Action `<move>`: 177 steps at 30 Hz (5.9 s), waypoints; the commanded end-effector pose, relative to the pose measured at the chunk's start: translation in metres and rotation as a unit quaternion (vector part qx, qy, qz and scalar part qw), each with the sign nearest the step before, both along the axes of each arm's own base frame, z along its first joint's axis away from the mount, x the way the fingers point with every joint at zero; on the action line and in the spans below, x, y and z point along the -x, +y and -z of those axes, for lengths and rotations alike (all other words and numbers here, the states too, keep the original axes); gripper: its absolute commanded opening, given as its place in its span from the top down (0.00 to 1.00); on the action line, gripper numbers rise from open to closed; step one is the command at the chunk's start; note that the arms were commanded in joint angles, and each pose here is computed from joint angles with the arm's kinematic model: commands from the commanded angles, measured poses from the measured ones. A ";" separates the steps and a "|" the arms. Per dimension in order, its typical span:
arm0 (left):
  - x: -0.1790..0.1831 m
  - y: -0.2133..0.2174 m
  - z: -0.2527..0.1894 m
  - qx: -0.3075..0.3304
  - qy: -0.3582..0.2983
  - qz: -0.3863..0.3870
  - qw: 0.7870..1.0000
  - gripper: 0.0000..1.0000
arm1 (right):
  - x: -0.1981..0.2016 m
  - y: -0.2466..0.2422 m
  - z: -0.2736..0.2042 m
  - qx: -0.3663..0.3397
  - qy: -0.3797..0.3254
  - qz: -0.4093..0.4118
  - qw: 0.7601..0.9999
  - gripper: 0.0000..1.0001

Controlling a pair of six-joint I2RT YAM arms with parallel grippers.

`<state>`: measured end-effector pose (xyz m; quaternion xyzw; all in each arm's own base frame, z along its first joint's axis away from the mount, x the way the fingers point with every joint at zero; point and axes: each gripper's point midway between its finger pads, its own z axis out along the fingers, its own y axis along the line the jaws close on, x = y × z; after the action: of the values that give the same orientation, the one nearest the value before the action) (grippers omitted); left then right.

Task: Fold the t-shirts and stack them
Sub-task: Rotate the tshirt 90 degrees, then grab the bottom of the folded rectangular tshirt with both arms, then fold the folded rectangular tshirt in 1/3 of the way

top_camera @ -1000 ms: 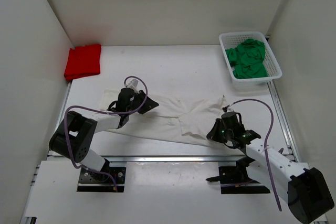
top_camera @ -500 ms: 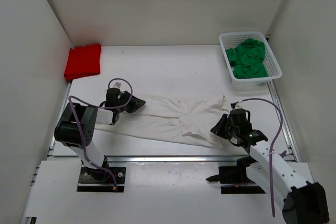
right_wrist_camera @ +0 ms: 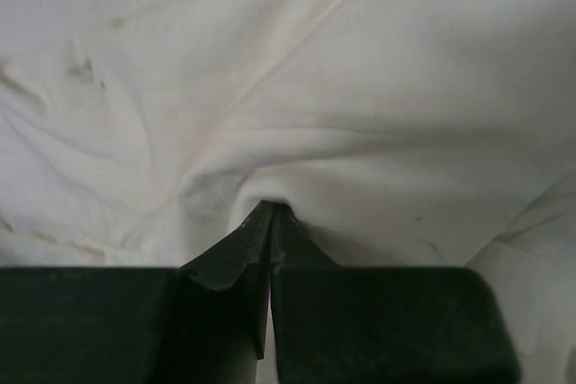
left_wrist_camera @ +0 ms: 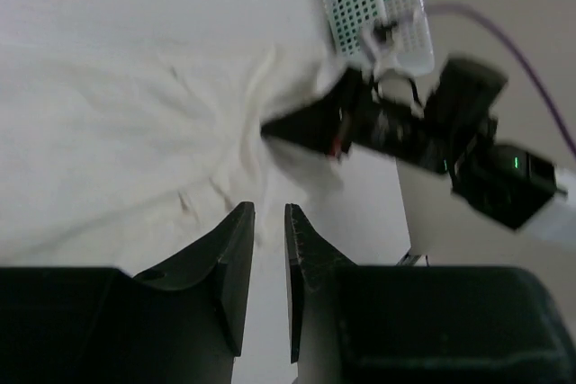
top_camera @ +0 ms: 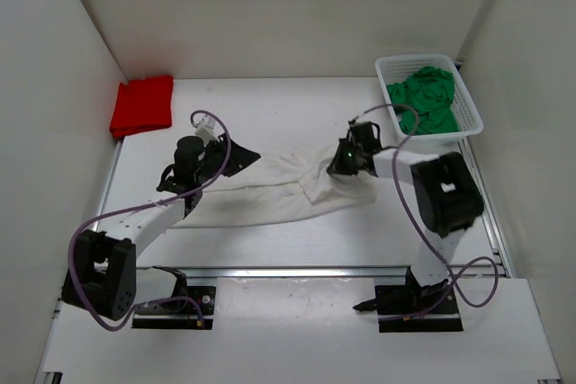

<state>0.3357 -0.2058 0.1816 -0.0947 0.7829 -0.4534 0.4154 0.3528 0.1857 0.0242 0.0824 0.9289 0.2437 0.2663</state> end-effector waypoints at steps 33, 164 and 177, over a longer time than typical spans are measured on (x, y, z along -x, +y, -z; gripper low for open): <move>0.041 0.041 -0.008 -0.123 0.043 0.029 0.991 0.82 | 0.035 0.233 -0.041 -0.080 -0.094 -0.163 0.979 0.55; 0.157 -0.019 0.185 -0.116 0.261 0.108 0.952 0.67 | 0.184 0.031 0.036 0.017 0.047 -0.162 0.985 1.00; 0.110 0.010 0.093 -0.103 0.149 0.053 0.982 0.60 | 0.148 0.015 -0.055 -0.051 -0.064 -0.127 0.989 0.82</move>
<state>0.2234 -0.2068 0.0939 -0.0804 0.8681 -0.3996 0.2833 0.1934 0.2014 0.0594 -0.0243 0.9098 0.3175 0.2662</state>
